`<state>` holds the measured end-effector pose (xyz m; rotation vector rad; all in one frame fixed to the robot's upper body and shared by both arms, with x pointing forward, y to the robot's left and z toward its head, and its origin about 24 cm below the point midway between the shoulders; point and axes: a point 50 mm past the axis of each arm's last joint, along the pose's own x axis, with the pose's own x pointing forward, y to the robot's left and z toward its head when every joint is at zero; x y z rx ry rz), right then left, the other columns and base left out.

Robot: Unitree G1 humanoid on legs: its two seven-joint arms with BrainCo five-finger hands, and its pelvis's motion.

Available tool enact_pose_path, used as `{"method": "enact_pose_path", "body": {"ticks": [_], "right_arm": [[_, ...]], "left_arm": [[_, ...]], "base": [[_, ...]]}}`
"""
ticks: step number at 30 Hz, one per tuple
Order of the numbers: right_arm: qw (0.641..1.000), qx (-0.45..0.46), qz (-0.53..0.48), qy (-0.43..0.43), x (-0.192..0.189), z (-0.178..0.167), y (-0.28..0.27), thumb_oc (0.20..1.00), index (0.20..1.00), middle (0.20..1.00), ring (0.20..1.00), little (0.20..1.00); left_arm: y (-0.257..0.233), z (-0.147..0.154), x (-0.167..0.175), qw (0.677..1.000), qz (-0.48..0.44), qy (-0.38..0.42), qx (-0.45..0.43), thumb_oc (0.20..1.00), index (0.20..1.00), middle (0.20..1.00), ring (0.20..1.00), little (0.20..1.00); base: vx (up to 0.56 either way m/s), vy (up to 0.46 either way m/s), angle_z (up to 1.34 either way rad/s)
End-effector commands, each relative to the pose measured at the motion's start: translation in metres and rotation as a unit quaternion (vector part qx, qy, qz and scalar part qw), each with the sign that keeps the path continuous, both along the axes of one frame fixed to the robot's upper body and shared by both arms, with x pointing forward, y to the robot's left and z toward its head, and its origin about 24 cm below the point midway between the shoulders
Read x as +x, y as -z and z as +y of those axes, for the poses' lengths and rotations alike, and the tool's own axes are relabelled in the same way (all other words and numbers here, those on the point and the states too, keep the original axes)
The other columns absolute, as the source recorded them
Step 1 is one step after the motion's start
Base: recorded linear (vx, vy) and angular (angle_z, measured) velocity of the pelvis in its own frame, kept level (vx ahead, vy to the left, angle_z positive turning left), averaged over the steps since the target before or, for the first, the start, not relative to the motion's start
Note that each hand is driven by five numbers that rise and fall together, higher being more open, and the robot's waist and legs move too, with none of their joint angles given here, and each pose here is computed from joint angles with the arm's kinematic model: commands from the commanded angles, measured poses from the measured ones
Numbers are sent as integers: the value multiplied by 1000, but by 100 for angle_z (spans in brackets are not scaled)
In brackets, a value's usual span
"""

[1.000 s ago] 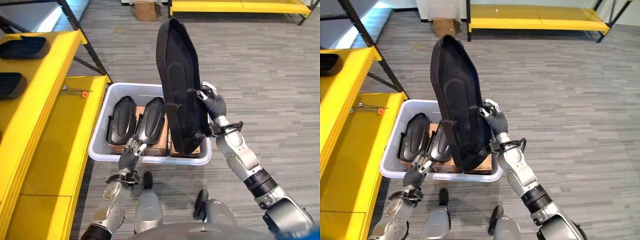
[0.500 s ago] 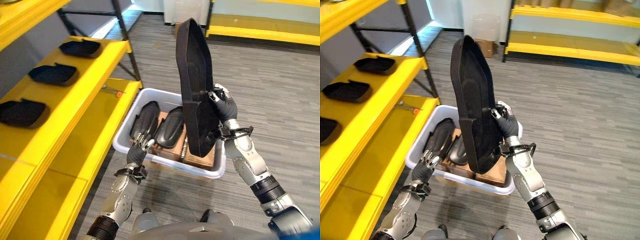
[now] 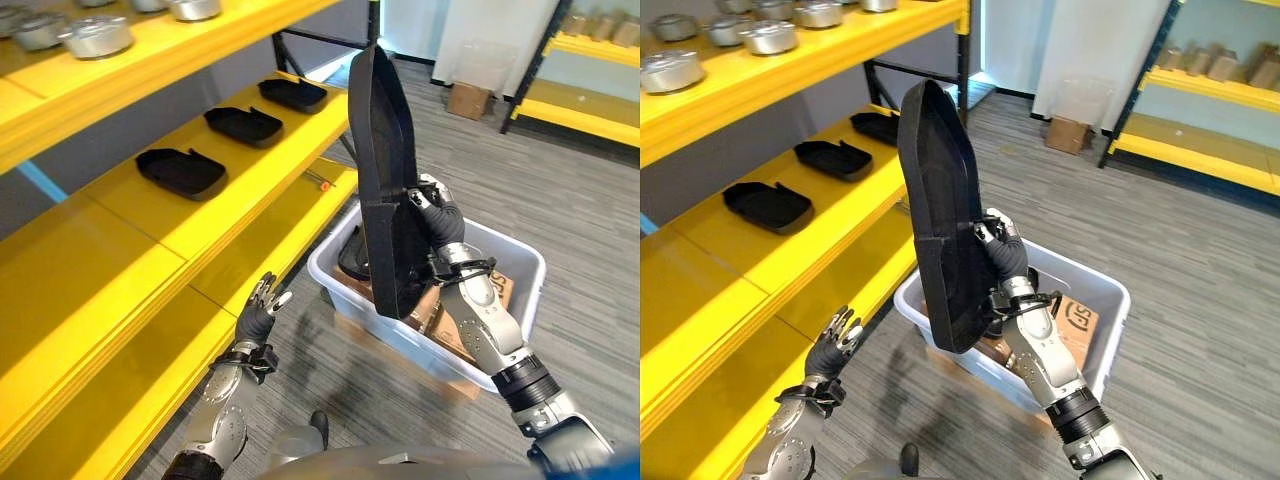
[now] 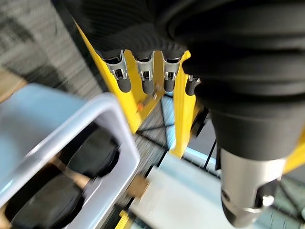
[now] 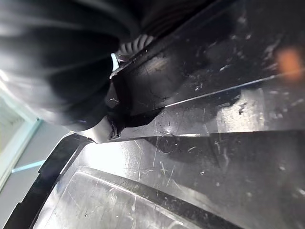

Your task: Move parts from the plastic box to the shelf.

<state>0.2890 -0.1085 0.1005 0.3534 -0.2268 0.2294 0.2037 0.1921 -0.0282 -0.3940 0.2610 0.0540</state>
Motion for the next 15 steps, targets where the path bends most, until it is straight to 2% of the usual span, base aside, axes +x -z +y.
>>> {"method": "enact_pose_path", "body": {"ticks": [1, 6, 15], "right_arm": [[997, 10, -71, 1, 2, 0, -28, 200, 200, 200, 200, 200], [998, 3, -67, -8, -9, -13, -21, 200, 200, 200, 200, 200], [998, 9, -57, -29, -9, -11, -16, 200, 200, 200, 200, 200]], "left_arm": [[-34, 8, 13, 995, -82, 27, 49, 1000, 1000, 1000, 1000, 1000], [-34, 3, 17, 993, -85, 51, 65, 1000, 1000, 1000, 1000, 1000], [-32, 2, 11, 994, -85, 39, 52, 1000, 1000, 1000, 1000, 1000]], "base": [[23, 286, 122], [49, 142, 149], [58, -5, 31]]}}
